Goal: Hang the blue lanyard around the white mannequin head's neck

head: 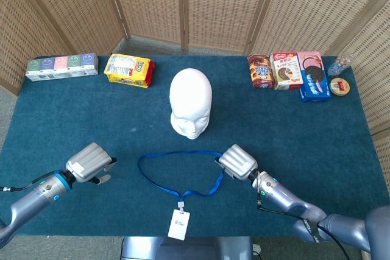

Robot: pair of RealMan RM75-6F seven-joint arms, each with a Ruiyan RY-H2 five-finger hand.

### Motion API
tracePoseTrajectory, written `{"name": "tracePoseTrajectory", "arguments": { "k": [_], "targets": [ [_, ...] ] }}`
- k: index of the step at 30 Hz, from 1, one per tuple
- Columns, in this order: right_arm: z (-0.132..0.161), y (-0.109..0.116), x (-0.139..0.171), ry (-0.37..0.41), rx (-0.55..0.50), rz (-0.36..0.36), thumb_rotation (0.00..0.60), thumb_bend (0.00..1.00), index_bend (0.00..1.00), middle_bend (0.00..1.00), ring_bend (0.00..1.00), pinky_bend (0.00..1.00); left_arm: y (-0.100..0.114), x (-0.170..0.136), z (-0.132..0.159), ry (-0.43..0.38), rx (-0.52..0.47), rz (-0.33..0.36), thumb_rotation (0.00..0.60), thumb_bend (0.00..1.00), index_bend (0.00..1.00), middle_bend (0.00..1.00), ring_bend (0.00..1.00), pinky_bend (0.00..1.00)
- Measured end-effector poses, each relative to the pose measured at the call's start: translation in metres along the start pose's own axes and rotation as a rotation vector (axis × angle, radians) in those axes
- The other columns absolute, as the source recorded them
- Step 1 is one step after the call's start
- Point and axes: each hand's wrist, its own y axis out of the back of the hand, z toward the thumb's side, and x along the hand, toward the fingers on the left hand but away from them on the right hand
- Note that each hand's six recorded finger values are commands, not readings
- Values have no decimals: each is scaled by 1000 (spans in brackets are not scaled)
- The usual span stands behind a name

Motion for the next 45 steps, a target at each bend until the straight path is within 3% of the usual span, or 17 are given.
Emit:
{"name": "tracePoseTrajectory", "arguments": {
  "k": [30,45],
  "targets": [
    [-5,-5,4,-20,-2,7,600,480,589,1000,1000,1000,-7,68,28,-109,217,-60,461,304,604,1000,1000,1000],
    [-9,-7,5,-35,-7,7,600,480,589,1000,1000,1000,-11,86,46,-164,251,-75,455,303,553,1000,1000,1000]
  ]
}}
